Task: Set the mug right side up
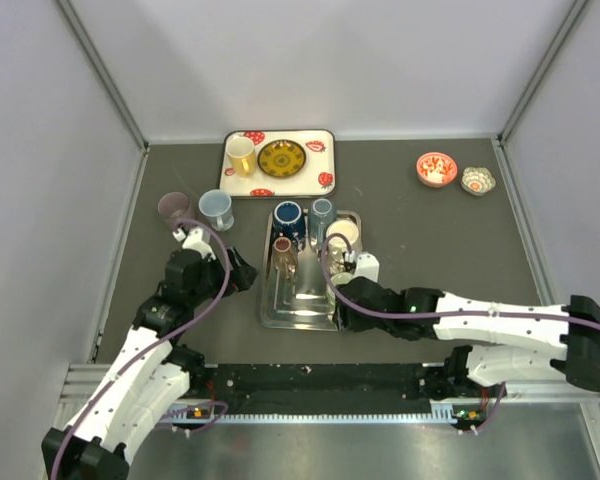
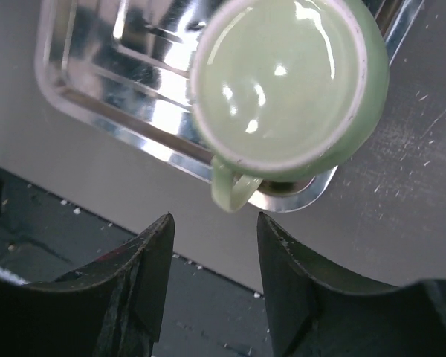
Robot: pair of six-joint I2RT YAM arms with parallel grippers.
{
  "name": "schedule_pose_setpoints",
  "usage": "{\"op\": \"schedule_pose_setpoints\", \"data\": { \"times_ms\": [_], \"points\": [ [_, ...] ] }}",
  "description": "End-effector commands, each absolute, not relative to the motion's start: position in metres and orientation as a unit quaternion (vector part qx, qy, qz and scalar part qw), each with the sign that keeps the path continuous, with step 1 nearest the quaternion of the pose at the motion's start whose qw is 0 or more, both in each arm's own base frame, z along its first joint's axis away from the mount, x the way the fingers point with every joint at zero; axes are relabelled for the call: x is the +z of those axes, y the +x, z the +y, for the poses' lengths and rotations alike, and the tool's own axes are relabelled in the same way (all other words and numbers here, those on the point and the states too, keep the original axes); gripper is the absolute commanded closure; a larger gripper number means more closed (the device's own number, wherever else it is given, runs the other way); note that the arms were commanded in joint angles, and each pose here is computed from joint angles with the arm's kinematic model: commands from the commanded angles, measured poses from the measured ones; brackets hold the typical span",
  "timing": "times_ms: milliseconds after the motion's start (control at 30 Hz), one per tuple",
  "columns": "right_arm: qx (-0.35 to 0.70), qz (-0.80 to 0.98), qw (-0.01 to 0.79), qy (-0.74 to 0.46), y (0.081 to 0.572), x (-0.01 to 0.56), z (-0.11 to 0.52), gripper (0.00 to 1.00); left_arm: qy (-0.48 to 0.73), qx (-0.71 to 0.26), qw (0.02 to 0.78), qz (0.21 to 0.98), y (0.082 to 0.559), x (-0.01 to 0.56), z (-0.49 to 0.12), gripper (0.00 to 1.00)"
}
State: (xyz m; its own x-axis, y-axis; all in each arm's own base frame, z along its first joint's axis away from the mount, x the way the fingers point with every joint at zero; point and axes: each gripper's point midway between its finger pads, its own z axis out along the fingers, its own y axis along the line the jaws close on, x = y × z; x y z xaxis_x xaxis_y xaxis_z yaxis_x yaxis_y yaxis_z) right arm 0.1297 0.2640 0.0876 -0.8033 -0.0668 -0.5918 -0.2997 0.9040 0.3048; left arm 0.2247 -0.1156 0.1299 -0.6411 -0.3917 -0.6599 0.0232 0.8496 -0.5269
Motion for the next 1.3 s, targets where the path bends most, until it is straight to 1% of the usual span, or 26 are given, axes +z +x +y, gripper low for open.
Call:
{"op": "schedule_pose_setpoints", "data": {
  "times_ms": [0,67,133,200,233,267,300,433,533,567,633,667,700,767,833,867,900,967,1200,1267],
  "points": [
    [0.212,0.914,0.328,-0.108,0.127,0.137,0.260,0.51,-0.064,-0.299,0.416,0.856,0.221,0.147,-0.134,0.01],
    [0.213,0.909,0.343,-0.106,0.128,0.152,0.251,0.50,-0.061,-0.320,0.408,0.853,0.219,0.145,-0.143,0.01],
    [0.209,0.898,0.376,-0.092,0.137,0.167,0.240,0.49,-0.063,-0.342,0.419,0.839,0.219,0.153,-0.152,0.01],
    [0.181,0.892,0.406,-0.081,0.148,0.173,0.224,0.44,-0.035,-0.349,0.414,0.840,0.210,0.158,-0.170,0.01],
    [0.177,0.890,0.413,-0.075,0.151,0.178,0.220,0.44,-0.037,-0.329,0.432,0.839,0.215,0.165,-0.170,0.01],
    [0.172,0.888,0.421,-0.065,0.157,0.181,0.215,0.42,-0.004,-0.328,0.422,0.845,0.202,0.164,-0.186,0.01],
    [0.164,0.887,0.429,-0.057,0.161,0.184,0.210,0.42,0.004,-0.309,0.416,0.855,0.201,0.158,-0.192,0.01],
    [0.154,0.872,0.463,-0.027,0.173,0.203,0.195,0.40,0.038,-0.247,0.429,0.868,0.192,0.163,-0.215,0.01],
    [0.137,0.858,0.494,0.001,0.181,0.216,0.180,0.40,0.013,-0.221,0.413,0.883,0.194,0.152,-0.223,0.01],
    [0.138,0.853,0.503,0.010,0.183,0.221,0.175,0.40,-0.036,-0.207,0.407,0.889,0.201,0.145,-0.220,0.01],
    [0.138,0.846,0.514,0.020,0.184,0.224,0.168,0.37,-0.004,-0.229,0.384,0.894,0.197,0.148,-0.236,0.01],
    [0.147,0.843,0.517,0.019,0.183,0.230,0.167,0.36,0.025,-0.246,0.354,0.902,0.188,0.144,-0.249,0.01],
    [0.146,0.843,0.518,0.011,0.182,0.231,0.166,0.36,0.036,-0.261,0.343,0.902,0.183,0.142,-0.256,0.01],
    [0.146,0.845,0.515,-0.008,0.180,0.231,0.166,0.36,0.078,-0.316,0.341,0.882,0.173,0.151,-0.280,0.01],
    [0.143,0.847,0.511,-0.015,0.179,0.228,0.165,0.36,0.096,-0.320,0.333,0.881,0.168,0.157,-0.291,0.07],
    [0.143,0.849,0.509,-0.017,0.178,0.227,0.166,0.36,0.112,-0.279,0.305,0.904,0.163,0.137,-0.288,0.13],
    [0.141,0.851,0.506,-0.019,0.178,0.223,0.166,0.36,0.116,-0.276,0.313,0.902,0.168,0.150,-0.296,0.15],
    [0.142,0.852,0.503,-0.015,0.178,0.221,0.166,0.36,0.141,-0.252,0.297,0.910,0.161,0.138,-0.304,0.19],
    [0.140,0.860,0.490,-0.016,0.175,0.209,0.167,0.36,0.162,-0.247,0.275,0.915,0.157,0.124,-0.329,0.33],
    [0.140,0.862,0.487,-0.019,0.174,0.206,0.167,0.36,0.163,-0.228,0.267,0.922,0.159,0.112,-0.330,0.35]
  ]
}}
